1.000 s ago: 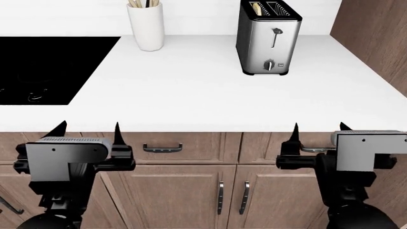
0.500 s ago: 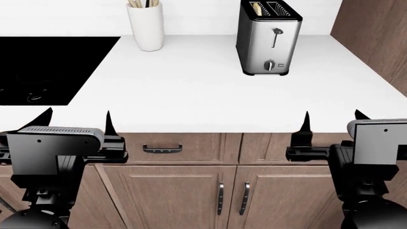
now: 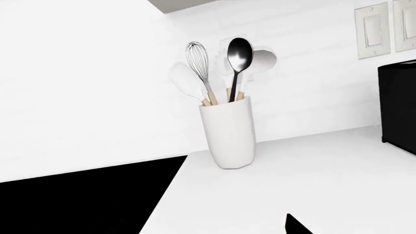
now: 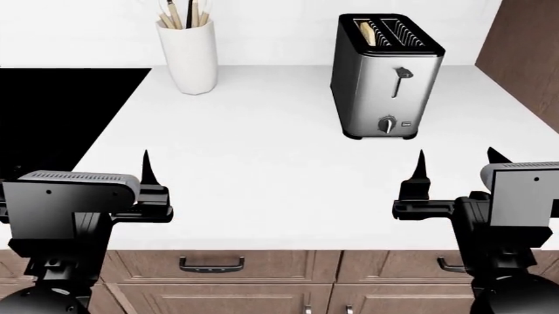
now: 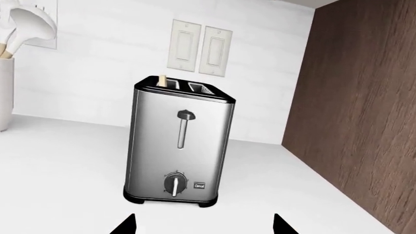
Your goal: Push down the lever of the toaster to turn it on.
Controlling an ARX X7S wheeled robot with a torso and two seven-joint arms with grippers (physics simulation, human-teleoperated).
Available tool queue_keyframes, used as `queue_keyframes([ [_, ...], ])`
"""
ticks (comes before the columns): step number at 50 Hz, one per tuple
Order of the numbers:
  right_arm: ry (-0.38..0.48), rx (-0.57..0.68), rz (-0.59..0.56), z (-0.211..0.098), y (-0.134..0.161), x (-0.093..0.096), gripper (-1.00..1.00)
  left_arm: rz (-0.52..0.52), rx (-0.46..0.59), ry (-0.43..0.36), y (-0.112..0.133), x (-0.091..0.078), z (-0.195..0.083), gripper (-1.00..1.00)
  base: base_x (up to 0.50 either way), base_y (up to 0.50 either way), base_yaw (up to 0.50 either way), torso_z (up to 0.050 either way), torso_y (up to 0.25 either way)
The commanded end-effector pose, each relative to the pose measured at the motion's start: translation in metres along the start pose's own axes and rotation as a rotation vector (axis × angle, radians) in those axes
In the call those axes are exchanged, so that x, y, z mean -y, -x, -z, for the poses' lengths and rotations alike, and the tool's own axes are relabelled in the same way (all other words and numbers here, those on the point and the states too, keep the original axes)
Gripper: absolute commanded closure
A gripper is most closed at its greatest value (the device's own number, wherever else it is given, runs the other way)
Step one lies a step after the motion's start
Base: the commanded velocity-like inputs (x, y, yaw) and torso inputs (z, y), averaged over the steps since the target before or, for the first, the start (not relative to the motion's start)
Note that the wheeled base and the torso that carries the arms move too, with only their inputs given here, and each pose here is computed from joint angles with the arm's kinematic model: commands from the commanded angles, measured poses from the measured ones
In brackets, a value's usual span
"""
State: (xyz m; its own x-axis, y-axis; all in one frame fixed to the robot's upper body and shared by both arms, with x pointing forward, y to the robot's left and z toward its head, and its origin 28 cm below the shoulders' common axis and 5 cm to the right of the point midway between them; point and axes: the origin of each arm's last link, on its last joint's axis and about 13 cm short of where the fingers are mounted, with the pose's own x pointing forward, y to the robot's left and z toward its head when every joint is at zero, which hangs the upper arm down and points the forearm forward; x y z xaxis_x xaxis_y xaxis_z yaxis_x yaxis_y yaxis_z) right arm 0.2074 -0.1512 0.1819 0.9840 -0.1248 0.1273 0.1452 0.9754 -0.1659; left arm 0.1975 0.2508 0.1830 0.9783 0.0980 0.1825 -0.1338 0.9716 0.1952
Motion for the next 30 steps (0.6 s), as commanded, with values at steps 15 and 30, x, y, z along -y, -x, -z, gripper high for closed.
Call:
queue_keyframes([
  [15,0.002,0.010,0.008,0.0001,0.0010,0.0021,-1.00,-0.005,-0.003,-0.006,0.0015,-0.0007,0.0008,-1.00,0.49,0.00,0.00,0.000,0.001],
  [30,-0.013,0.026,0.019,-0.0031,0.0042,0.0055,-1.00,-0.009,-0.003,-0.012,0.0037,-0.0025,0.0025,-1.00,0.42,0.00,0.00,0.000,0.001],
])
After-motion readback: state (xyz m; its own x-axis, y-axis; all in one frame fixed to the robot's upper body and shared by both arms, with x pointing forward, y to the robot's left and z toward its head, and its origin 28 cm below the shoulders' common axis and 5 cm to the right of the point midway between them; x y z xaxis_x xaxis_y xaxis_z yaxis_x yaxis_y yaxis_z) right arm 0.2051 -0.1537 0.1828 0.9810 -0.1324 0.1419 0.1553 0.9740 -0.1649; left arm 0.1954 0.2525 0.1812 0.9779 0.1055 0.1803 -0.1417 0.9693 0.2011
